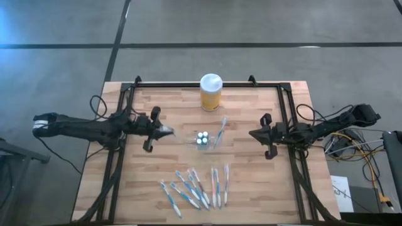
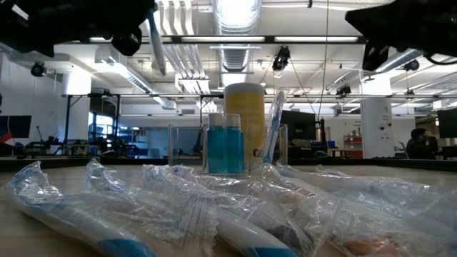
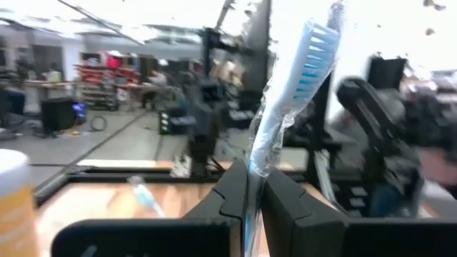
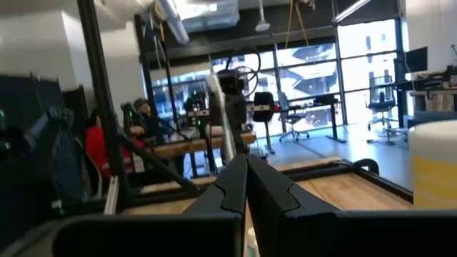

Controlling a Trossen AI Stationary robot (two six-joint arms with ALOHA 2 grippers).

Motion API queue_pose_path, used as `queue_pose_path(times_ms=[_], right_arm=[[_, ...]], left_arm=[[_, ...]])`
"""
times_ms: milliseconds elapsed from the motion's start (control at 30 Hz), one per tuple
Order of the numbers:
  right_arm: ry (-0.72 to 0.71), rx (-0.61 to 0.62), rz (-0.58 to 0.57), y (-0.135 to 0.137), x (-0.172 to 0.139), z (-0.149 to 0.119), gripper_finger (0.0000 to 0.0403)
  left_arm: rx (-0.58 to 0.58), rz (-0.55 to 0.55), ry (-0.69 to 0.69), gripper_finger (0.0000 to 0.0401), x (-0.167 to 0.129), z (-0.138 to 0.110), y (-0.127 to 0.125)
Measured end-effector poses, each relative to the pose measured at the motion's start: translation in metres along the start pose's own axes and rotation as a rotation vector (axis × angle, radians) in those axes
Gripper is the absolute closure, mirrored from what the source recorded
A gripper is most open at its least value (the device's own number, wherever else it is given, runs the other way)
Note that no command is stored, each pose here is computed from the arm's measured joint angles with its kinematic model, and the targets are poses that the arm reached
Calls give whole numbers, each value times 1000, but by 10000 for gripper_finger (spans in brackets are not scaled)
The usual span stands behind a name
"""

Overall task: Pick & Place toothbrushing station
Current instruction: Put the blue toothbrush into the transparent organizer

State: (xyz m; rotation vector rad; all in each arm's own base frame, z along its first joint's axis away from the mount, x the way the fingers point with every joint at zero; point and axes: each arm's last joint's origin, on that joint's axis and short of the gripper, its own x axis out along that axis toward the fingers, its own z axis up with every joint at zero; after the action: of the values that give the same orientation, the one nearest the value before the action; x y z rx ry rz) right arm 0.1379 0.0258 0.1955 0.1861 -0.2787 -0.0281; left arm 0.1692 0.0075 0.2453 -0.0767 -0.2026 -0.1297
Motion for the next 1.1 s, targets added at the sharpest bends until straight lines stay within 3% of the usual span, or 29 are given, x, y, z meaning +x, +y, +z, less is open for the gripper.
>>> queue_pose_path(times_ms=[233,567,1100], right_arm=[[34,-4,-6,-2,-3,-8,394],[108,-41,-12,-2,0,-19,394],[114,-49,-30,-3,0,-21,394]], left_arm=[[-124,137,44,378,9,-17,27],[-198,100,-8,378,29,-40,36],[-125,204,128,378,38,-88,48]])
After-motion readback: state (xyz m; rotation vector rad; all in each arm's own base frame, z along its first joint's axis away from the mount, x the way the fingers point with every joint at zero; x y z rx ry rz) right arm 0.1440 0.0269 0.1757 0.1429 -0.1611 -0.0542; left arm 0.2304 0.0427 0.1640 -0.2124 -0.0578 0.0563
